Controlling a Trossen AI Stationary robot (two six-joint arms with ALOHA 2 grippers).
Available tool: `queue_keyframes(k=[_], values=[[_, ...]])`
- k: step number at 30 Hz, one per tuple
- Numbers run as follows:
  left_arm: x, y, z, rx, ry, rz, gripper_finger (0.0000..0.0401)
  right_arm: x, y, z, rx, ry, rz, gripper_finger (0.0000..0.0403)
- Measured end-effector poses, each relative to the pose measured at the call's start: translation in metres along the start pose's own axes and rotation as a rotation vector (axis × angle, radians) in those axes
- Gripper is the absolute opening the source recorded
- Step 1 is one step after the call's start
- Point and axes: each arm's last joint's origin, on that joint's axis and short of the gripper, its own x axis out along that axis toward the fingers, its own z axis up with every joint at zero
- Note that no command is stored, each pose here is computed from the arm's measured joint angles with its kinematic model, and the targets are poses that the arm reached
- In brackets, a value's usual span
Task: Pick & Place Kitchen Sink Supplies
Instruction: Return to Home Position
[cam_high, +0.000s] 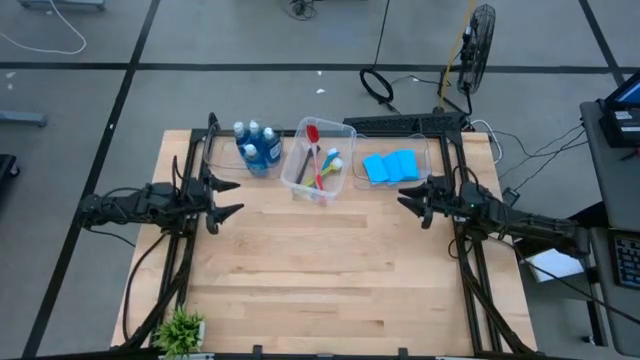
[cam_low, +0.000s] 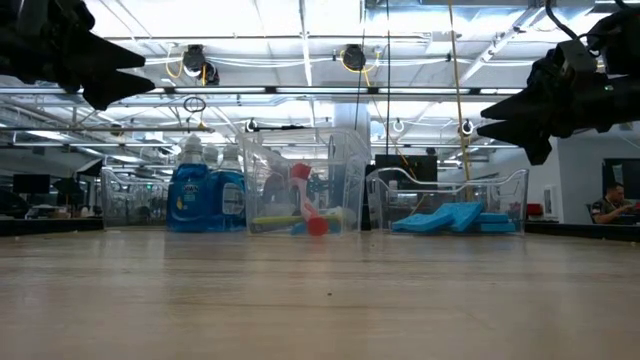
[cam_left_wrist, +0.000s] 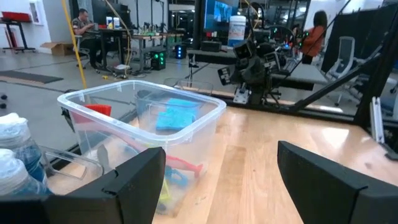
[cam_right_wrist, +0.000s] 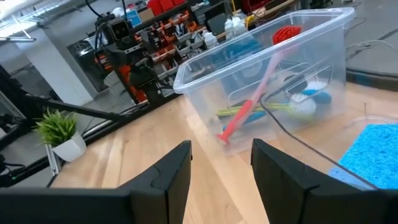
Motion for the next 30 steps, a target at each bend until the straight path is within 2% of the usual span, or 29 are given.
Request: queue_keyframes(k=[4,10,16,20,25,28,30], values=[[0.000,0.000,0.000,0.030,0.002,-0.002,0.0310,0.000,-0.001,-0.001,-0.014,0.014,-0.007,0.0155],[0.000,-0.002,0.003,0.064,-0.023,-0.073,0.0310,0.000,0.000,-0.001,-0.032,0.014,0.001,0.0155],[-0.001,-0.003,0.005,0.066,-0.041,-0.108,0.0310,0.000,0.002,-0.001,-0.066,0.025,0.058,0.0155],[0.003,-0.003,-0.006,0.031,-0.004,-0.099,0.0310,0.000,0.003,-0.001,-0.083,0.045,0.113,0.0155],[0.013,-0.004,-0.026,-0.002,-0.126,-0.081,0.0310,-0.001,0.008,0.000,-0.087,0.059,0.233,0.0155],[0.013,-0.004,-0.027,-0.035,-0.127,-0.098,0.0310,-0.001,0.008,0.001,-0.090,0.048,0.246,0.0155],[0.013,-0.005,-0.027,-0.017,-0.125,-0.113,0.0310,-0.001,0.008,0.002,-0.091,0.046,0.246,0.0155]])
